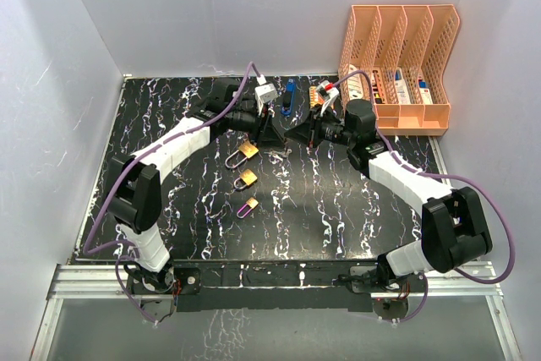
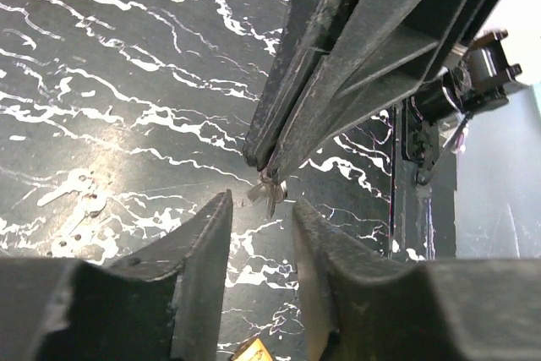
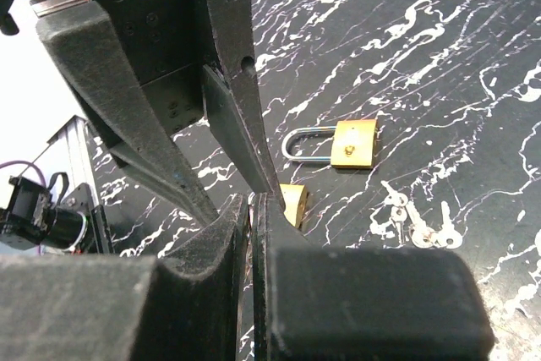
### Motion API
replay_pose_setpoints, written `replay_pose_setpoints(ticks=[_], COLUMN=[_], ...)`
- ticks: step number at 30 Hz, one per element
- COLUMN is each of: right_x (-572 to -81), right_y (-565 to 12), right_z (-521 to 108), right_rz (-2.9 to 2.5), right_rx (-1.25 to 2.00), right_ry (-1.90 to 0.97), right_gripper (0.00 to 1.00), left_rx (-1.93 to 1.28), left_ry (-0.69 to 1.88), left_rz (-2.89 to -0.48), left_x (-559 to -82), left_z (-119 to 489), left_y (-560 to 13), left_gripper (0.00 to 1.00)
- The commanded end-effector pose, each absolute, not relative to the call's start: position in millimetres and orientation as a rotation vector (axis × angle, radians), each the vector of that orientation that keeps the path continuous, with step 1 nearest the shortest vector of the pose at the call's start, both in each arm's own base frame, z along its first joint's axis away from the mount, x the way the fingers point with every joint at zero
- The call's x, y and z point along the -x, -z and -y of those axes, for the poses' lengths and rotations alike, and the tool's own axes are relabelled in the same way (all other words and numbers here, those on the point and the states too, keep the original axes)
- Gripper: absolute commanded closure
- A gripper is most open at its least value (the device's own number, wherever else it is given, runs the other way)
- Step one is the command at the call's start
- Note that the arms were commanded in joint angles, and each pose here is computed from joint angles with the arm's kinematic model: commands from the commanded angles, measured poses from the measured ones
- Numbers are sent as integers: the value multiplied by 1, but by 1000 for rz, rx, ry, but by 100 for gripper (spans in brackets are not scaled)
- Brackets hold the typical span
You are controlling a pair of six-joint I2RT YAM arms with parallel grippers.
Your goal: Unlock with the key
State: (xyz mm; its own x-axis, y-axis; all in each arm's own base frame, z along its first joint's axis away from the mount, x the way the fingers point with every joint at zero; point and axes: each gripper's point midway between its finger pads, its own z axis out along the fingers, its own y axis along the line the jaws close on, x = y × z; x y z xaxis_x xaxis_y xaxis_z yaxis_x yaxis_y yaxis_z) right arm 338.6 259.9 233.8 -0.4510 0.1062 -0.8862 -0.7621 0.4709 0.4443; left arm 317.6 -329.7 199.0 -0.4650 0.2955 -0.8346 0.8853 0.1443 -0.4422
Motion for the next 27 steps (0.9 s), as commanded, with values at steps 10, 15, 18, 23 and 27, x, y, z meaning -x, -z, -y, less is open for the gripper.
replay_pose_setpoints(ticks=[10,15,18,23,27], right_x=[-357,-358,-358,-356,-359], right_y=[-228,-226,-229,-238,-237], right_z=[-236,-229,-228,-226,-226], right_rz=[-1782,-1749,-1716,-1642,-1650], right_rx=[313,235,198,131,126], right_ry=[-1039,-1022,-1045,-1087,-1082], right_gripper=[100,100,100,100,100], left_rx=[-646,-520,-468,-441,-472], left_ry=[875,763,710,619,488], left_rz=[-1773,-1794,-1840,-1886,-1966], left_x=[-366,-370,-374,-379,-385], left_z=[261,241,232,222,215], left_y=[-237,-215,-196,-168,-135], left_gripper=[19,2,1,2,1])
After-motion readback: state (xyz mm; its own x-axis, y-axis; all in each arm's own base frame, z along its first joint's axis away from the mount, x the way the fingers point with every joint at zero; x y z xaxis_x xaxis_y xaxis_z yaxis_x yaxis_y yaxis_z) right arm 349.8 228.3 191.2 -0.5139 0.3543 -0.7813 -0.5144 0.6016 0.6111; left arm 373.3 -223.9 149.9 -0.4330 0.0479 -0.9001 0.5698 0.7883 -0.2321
